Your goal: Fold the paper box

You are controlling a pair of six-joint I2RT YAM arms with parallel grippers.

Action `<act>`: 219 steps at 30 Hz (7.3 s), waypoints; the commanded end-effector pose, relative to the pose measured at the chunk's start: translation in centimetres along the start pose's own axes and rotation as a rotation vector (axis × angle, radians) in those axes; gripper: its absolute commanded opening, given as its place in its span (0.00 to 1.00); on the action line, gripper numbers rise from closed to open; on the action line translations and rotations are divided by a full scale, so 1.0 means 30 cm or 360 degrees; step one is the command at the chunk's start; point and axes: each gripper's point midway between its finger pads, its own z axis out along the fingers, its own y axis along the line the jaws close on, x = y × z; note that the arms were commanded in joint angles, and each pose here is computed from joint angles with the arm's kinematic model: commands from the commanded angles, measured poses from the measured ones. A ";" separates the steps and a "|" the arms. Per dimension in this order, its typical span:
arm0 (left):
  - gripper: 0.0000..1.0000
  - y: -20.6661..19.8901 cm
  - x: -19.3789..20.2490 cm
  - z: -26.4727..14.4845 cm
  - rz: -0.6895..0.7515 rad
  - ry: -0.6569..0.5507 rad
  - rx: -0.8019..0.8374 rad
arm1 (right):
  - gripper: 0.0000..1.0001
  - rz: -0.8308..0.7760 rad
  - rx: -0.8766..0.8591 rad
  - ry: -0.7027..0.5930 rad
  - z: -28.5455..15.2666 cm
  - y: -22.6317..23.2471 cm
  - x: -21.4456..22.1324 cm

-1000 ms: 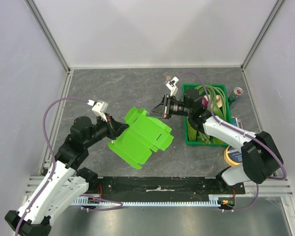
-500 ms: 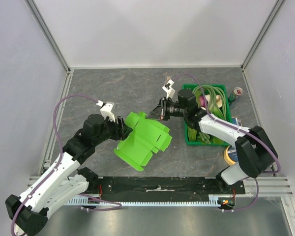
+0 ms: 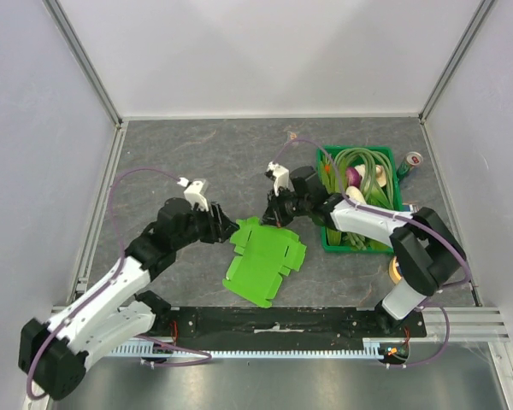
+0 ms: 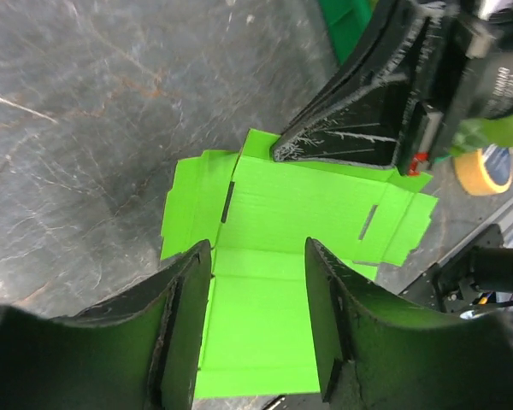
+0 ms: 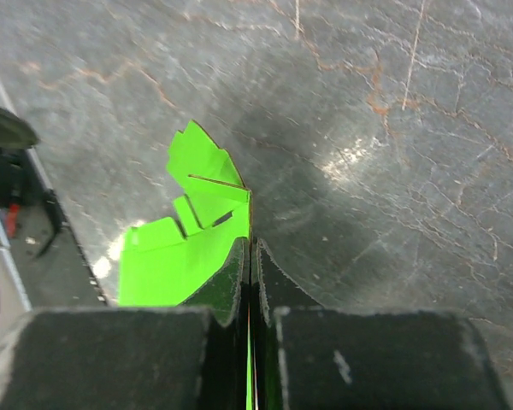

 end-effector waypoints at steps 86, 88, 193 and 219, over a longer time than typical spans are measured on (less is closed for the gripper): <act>0.50 0.091 -0.017 0.221 0.0072 0.0046 0.0035 | 0.00 -0.0682 0.0024 0.0025 0.143 -0.007 0.000; 0.49 0.080 -0.018 0.235 0.0112 0.0068 0.0074 | 0.00 -0.0681 0.0004 0.0030 0.145 -0.003 0.005; 0.02 0.162 -0.067 0.266 0.0482 -0.0291 -0.0348 | 0.47 0.2241 0.0371 -0.0399 0.054 -0.019 -0.143; 0.02 0.152 -0.081 0.252 0.0724 -0.0332 -0.0334 | 0.46 0.2315 0.0530 -0.0416 0.123 -0.055 -0.172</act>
